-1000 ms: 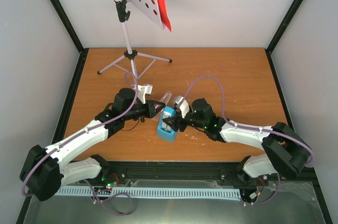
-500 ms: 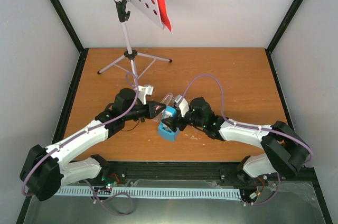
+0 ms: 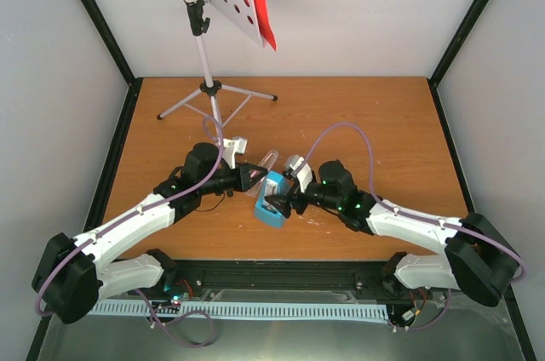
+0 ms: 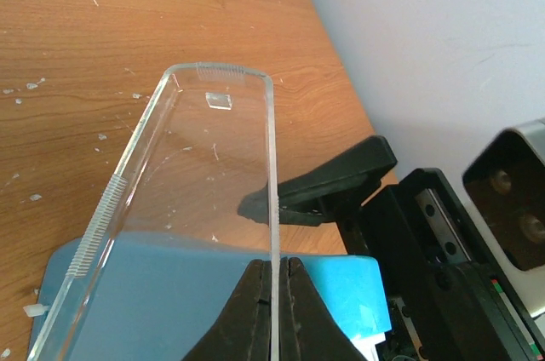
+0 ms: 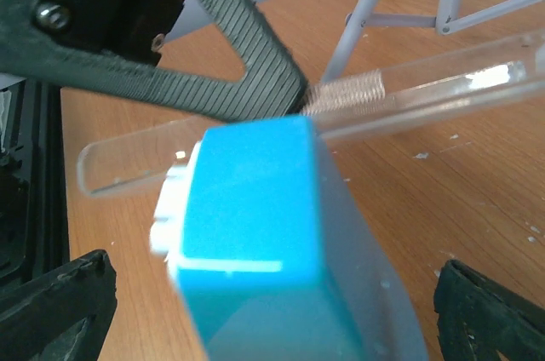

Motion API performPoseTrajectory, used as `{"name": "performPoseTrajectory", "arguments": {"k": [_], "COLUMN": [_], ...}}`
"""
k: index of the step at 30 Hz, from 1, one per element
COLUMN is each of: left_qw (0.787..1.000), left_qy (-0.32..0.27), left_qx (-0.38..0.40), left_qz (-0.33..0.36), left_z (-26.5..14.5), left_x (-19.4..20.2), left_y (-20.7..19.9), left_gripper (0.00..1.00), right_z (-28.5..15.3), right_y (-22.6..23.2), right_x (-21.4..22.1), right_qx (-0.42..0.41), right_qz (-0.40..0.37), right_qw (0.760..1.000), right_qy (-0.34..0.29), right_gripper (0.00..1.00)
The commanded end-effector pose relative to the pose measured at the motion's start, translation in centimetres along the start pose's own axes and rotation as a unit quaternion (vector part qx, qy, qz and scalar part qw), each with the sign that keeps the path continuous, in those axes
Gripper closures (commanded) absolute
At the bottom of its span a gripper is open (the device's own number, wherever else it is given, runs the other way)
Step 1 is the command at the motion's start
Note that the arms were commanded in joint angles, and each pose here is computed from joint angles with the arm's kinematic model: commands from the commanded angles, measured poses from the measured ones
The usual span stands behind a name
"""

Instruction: Pack up the instrument practice props

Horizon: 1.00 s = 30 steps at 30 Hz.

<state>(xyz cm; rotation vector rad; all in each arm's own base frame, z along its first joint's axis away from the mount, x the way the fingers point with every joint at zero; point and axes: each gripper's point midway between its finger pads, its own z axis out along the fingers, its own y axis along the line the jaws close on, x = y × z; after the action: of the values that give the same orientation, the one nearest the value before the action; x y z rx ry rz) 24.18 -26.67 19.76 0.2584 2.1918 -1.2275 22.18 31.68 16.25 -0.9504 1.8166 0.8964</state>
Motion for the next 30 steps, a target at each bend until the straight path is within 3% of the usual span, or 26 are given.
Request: {"name": "performPoseTrajectory", "arguments": {"k": [1, 17, 30], "left_qw": [1.0, 1.0, 1.0], "left_qy": [-0.011, -0.011, -0.006], "left_qx": [0.006, 0.009, 0.017], "left_qz": [0.008, 0.01, 0.012], "left_z": [-0.3, -0.3, -0.3], "left_x": [-0.4, -0.5, -0.3], "left_y": [-0.5, -0.7, -0.9], "left_gripper": [1.0, 1.0, 1.0], "right_z": [-1.4, -1.7, -1.5], "right_y": [0.8, -2.8, -3.8], "right_x": [0.8, 1.8, 0.8], "right_qx": [-0.007, 0.095, 0.125], "right_qz": [-0.014, -0.002, 0.006], "right_qw": [1.0, 0.995, 0.992], "right_qy": [-0.003, 0.014, 0.008], "right_gripper": [0.0, 0.01, 0.01]}}
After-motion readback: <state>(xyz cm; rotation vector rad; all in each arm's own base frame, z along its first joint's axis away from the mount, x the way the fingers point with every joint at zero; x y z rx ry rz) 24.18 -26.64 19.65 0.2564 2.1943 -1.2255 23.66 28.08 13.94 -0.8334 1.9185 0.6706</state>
